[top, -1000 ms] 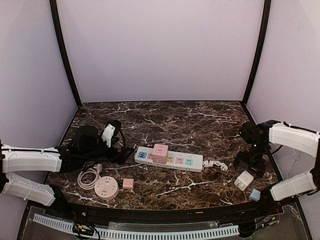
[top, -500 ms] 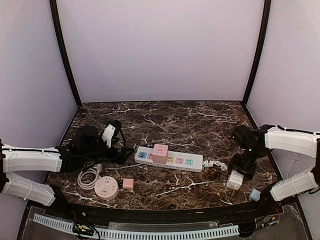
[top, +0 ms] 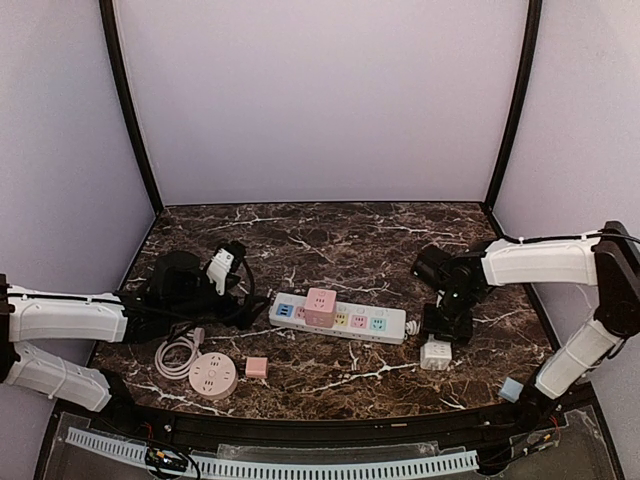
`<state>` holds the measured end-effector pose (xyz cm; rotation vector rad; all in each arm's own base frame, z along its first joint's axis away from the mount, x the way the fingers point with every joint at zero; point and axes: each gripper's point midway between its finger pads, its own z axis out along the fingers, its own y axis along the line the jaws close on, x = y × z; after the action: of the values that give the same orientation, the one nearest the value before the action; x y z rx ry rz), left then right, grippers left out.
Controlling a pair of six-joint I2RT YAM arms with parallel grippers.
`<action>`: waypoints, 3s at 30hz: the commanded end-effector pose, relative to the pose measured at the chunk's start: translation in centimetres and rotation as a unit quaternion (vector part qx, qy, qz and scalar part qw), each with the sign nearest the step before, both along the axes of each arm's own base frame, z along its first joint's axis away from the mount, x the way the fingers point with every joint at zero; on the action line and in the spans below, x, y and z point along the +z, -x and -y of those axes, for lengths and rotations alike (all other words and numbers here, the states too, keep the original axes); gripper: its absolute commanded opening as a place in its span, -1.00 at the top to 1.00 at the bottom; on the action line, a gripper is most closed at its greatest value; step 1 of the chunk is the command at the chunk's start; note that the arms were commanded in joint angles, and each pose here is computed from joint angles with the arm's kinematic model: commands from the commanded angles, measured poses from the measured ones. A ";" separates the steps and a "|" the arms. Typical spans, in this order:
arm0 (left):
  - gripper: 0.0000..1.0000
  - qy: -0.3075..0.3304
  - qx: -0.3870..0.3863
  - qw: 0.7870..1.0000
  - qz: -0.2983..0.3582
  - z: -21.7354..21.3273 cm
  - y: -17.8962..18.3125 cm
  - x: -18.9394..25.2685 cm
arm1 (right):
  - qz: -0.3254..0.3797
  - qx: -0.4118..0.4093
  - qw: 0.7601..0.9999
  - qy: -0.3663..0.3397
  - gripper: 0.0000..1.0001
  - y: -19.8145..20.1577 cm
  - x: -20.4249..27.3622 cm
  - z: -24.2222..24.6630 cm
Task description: Insert the plug
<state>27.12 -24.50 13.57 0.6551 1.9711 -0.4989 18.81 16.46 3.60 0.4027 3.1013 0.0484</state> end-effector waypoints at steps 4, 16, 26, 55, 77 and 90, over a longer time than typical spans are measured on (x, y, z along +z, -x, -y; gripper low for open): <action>-0.95 0.025 -0.029 0.999 0.000 1.5 -0.1 1.5 | 0.047 0.095 0.994 -0.019 0.45 -2.1 0.3 -4.3; -0.95 0.079 -0.103 0.991 -0.018 4.1 1.5 2.7 | 0.120 0.199 0.952 -0.198 0.72 -2.2 5.1 -11.2; -0.96 0.140 -0.175 0.974 -0.033 6.5 3.2 5.3 | 0.224 0.226 0.898 -0.305 0.73 -3.3 11.5 -14.3; -0.88 0.202 -0.103 0.974 -0.024 15.9 -0.4 8.9 | 0.410 0.112 0.816 -0.391 1.00 -7.9 23.1 -18.8; -0.58 0.215 -0.117 0.969 -0.017 18.0 0.5 8.7 | 0.431 0.112 0.807 -0.387 1.00 -8.4 24.0 -20.0; -0.59 0.264 -0.113 0.957 0.021 17.1 0.7 10.9 | 0.431 0.124 0.803 -0.392 1.00 -7.5 23.4 -20.8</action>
<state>26.32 -42.54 22.55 0.5995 1.7031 -1.0731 26.81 36.23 25.51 -0.0257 2.1068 1.1137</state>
